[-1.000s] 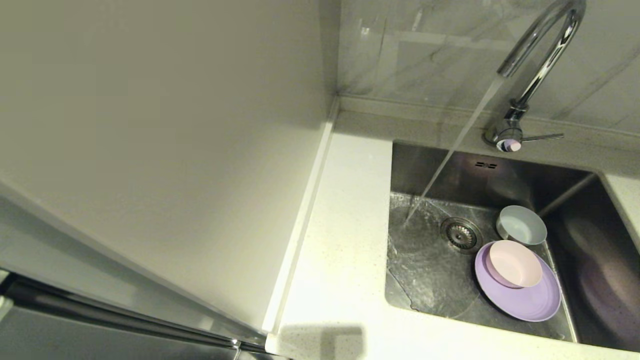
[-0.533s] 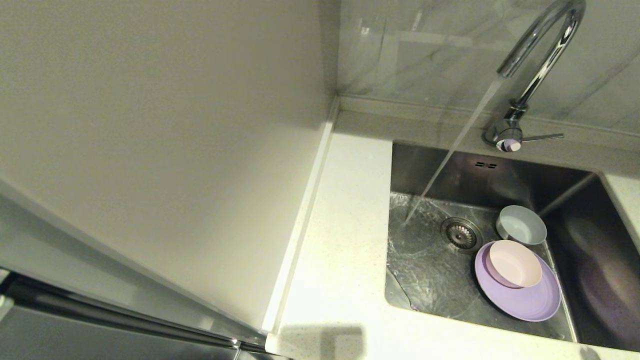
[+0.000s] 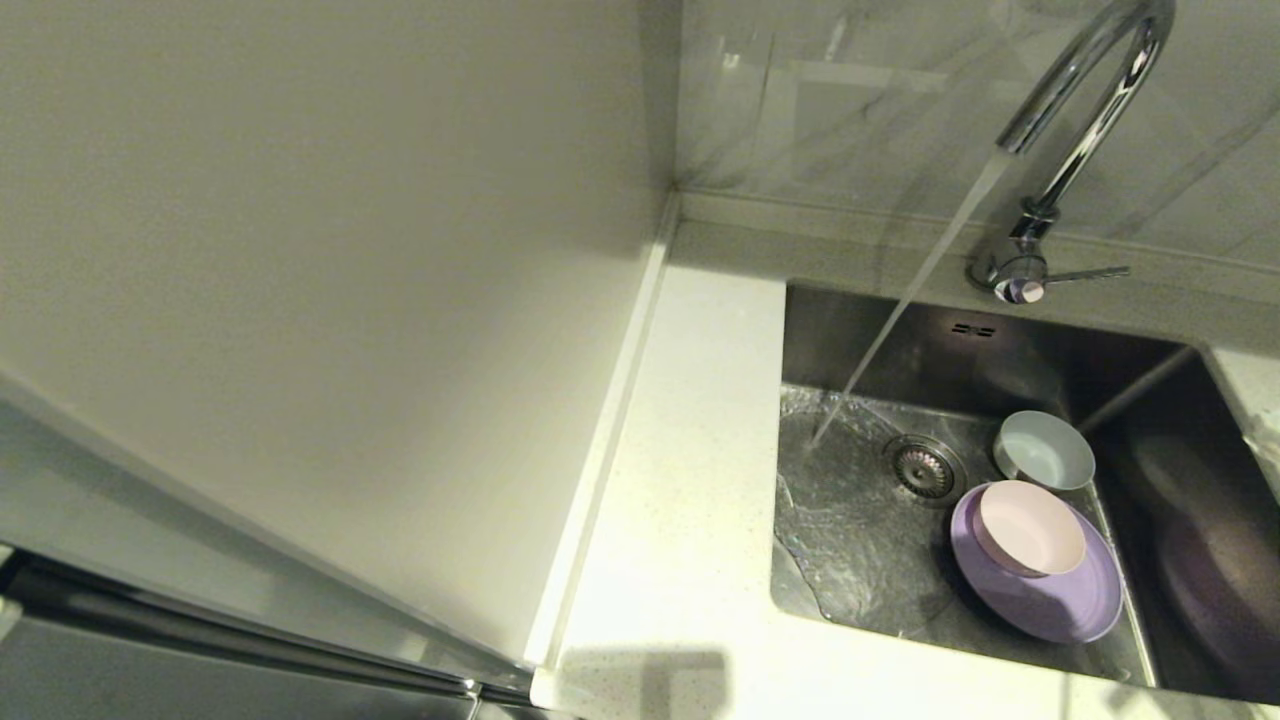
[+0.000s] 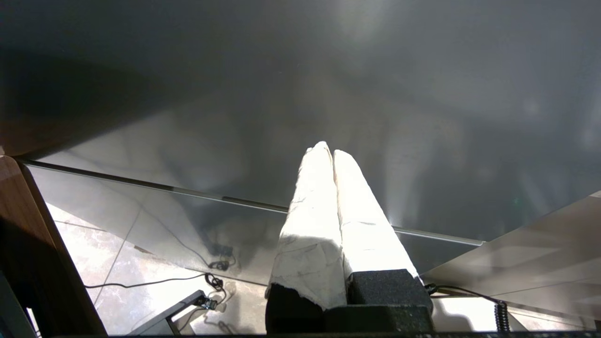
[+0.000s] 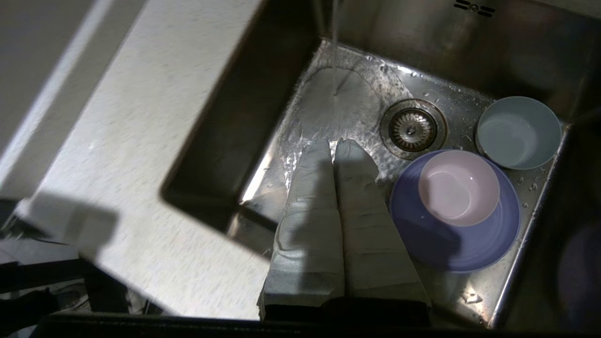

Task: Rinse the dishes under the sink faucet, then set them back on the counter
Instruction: Turn off the faucet

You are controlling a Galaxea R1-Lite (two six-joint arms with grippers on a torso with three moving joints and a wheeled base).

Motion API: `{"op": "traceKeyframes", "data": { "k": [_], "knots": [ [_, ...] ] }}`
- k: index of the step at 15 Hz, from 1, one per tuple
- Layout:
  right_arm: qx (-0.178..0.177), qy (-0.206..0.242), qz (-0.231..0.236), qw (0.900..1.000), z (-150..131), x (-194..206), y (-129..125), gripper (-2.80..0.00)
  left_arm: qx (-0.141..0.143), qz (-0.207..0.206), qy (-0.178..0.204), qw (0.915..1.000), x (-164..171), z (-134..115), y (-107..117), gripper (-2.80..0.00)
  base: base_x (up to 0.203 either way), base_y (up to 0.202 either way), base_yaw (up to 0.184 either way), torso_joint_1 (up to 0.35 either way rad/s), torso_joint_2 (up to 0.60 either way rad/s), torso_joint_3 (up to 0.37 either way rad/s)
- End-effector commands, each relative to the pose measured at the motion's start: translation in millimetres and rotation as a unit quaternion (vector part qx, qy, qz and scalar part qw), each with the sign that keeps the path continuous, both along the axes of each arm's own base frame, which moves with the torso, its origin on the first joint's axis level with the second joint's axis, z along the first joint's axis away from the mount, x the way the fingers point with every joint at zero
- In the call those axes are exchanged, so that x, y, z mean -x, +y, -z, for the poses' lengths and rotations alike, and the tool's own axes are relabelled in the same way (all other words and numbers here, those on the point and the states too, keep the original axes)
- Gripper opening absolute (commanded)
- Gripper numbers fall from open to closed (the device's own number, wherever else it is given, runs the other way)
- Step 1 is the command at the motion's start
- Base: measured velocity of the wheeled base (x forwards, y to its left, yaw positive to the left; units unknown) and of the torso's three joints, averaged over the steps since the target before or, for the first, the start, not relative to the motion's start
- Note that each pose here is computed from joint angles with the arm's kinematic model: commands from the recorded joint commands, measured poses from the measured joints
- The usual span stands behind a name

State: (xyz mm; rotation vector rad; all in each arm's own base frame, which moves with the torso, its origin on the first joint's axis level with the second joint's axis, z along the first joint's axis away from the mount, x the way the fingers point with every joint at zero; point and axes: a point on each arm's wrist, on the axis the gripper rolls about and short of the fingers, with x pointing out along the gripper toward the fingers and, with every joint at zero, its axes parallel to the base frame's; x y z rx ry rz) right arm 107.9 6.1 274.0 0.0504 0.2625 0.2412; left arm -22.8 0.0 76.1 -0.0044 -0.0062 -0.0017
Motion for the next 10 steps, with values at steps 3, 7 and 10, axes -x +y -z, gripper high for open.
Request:
{"op": "traceKeyframes", "data": {
  "k": [3, 7, 10],
  "knots": [
    [0.035, 0.013, 0.08, 0.996, 2, -99, 9, -2.8, 0.0, 0.0, 0.002, 1.0, 0, 1, 0, -2.8, 0.0, 0.0, 0.0, 0.0, 0.0, 0.0],
    [0.047, -0.026, 0.142, 0.988, -5, -110, 10, -2.8, 0.0, 0.0, 0.002, 1.0, 0, 1, 0, -2.8, 0.0, 0.0, 0.0, 0.0, 0.0, 0.0],
    [0.067, -0.022, 0.188, 0.98, -4, -112, 7, -2.8, 0.0, 0.0, 0.002, 1.0, 0, 1, 0, -2.8, 0.0, 0.0, 0.0, 0.0, 0.0, 0.0]
  ]
}}
